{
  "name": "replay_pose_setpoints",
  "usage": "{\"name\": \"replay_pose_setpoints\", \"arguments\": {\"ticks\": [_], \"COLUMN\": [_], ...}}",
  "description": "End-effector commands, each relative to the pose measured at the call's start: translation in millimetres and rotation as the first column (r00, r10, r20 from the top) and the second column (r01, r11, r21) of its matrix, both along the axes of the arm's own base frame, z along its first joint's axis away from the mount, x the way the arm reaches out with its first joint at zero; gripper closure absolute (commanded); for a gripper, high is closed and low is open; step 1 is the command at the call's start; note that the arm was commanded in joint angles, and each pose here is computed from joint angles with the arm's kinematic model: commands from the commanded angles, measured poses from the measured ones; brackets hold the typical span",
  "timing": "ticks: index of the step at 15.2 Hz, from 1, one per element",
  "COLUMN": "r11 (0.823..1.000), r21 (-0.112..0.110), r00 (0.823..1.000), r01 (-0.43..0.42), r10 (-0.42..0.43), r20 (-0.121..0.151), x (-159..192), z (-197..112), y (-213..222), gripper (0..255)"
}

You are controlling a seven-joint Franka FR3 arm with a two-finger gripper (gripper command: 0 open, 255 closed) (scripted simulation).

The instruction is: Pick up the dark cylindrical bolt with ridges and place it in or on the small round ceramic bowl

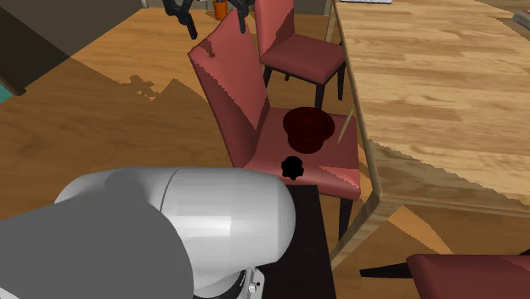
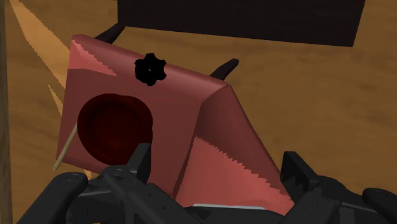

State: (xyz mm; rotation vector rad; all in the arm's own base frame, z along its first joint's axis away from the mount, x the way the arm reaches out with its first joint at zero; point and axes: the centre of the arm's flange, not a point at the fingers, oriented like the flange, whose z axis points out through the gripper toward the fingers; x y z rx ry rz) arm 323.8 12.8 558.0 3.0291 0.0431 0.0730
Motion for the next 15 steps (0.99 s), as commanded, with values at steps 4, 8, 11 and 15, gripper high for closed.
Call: {"name": "replay_pose_setpoints", "arguments": {"ticks": [4,8,11,15], "r11": [1.000,1.000,0.999,0.999], "r21": [0.010,0.024,0.035,0.048], "r00": [1.000,1.000,1.000,1.000], "r01": [-0.003,-0.007,-0.009,-0.013], "r10": [0.003,0.007,0.010,0.014], "r20": [-0.004,-0.010,-0.014,-0.019], "x": [2.6,6.0,8.4,11.4], "z": [-34.9,-81.9,-117.3,-164.9], "y": [-19.8,-45.5,-64.4,-89.0], "gripper": [0,0,0,0]}}
